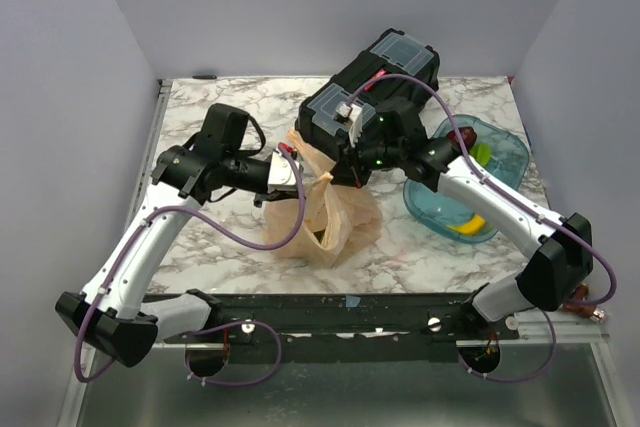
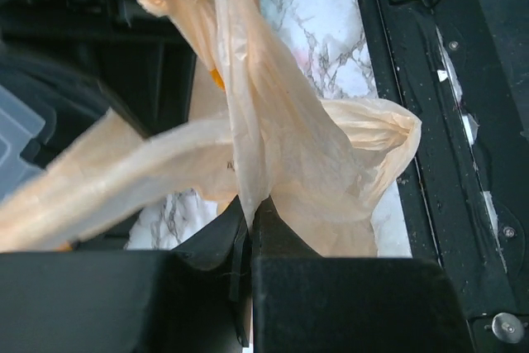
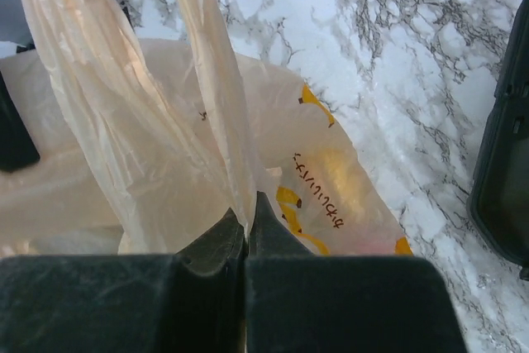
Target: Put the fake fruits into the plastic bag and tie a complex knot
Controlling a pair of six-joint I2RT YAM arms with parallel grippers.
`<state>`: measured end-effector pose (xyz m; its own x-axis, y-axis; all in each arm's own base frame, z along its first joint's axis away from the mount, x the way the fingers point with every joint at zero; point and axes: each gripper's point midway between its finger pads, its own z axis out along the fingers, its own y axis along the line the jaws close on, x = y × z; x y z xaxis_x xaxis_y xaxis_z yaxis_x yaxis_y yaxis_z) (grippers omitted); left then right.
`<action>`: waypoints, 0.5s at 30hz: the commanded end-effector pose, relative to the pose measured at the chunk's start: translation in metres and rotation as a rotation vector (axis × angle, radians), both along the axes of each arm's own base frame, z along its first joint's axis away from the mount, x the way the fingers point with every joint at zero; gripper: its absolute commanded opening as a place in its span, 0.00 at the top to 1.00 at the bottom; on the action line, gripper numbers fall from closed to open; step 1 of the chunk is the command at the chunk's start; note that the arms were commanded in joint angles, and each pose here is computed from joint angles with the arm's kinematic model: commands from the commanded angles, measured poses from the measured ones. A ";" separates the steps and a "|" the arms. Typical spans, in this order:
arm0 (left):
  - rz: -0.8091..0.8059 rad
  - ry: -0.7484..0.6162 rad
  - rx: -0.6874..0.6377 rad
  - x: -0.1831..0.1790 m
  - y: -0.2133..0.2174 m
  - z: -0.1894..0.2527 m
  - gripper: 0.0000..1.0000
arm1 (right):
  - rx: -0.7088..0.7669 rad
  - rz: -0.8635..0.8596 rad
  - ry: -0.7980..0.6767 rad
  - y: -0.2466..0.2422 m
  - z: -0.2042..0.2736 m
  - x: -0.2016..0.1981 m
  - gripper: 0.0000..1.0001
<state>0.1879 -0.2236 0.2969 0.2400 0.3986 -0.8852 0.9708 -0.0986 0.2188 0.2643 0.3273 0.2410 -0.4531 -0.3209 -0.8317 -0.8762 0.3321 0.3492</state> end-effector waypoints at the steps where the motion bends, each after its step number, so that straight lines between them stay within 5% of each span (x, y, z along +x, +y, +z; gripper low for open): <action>1: -0.025 -0.009 0.031 0.006 -0.015 -0.001 1.00 | -0.072 -0.161 -0.090 -0.008 0.007 0.015 0.99; 12: 0.214 0.163 0.147 0.060 -0.015 -0.039 1.00 | 0.043 0.078 -0.121 -0.012 0.027 -0.044 0.99; 15: 0.218 0.140 0.120 0.061 -0.016 -0.034 1.00 | 0.043 0.154 -0.120 -0.015 0.024 -0.058 0.84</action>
<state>0.2420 -0.2419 0.2456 -0.0042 0.5556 -0.8314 0.9984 0.0497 0.0281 0.2312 0.3137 0.2649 -0.3525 -0.3112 -0.8825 -0.9157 0.3091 0.2568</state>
